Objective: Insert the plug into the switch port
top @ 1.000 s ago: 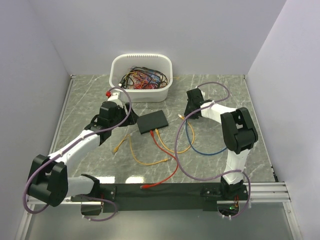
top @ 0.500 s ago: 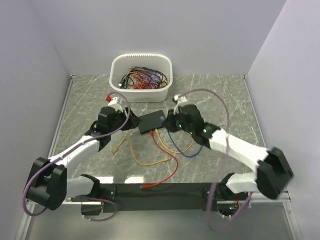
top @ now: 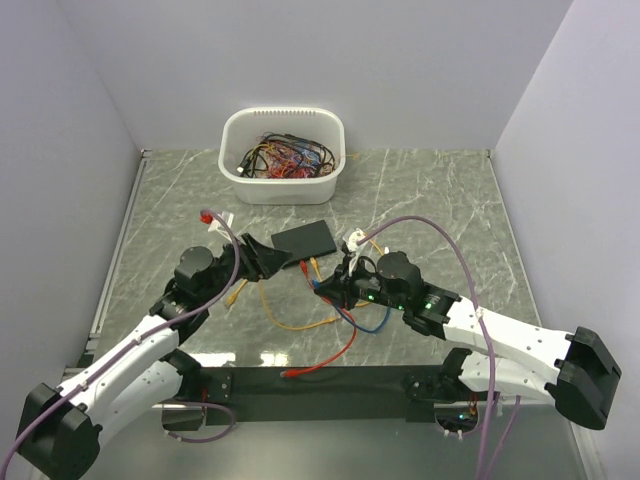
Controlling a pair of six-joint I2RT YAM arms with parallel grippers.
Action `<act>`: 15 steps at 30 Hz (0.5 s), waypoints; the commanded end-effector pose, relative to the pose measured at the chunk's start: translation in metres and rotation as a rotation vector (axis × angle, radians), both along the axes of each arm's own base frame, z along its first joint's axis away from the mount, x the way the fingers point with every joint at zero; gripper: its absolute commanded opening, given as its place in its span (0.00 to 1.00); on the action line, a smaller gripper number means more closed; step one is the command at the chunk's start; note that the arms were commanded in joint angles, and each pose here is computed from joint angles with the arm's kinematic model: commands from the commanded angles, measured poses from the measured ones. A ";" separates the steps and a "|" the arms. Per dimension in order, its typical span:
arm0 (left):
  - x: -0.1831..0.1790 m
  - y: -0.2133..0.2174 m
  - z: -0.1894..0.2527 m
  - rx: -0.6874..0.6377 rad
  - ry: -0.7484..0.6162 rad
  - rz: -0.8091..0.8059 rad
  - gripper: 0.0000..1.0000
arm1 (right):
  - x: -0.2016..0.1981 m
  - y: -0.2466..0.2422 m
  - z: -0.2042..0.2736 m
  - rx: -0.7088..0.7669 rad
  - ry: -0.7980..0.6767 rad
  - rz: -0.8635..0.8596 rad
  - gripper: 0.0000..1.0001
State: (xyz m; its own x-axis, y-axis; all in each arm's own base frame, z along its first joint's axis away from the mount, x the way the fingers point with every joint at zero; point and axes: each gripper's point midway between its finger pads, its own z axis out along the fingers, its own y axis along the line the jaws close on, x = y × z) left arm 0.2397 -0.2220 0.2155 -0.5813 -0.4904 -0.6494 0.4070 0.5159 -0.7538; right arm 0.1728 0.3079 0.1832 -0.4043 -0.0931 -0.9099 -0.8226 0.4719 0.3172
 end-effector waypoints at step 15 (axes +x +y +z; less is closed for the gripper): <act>-0.023 -0.029 0.007 -0.104 0.008 -0.070 0.58 | 0.016 0.002 0.010 0.018 -0.073 -0.052 0.00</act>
State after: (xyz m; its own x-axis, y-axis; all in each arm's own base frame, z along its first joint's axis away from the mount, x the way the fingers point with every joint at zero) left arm 0.2151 -0.2468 0.2101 -0.6478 -0.4723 -0.5977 0.4111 0.4438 -0.7963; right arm 0.1811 0.3073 0.1807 -0.3856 -0.0936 -0.9179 -0.8146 0.5016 0.2911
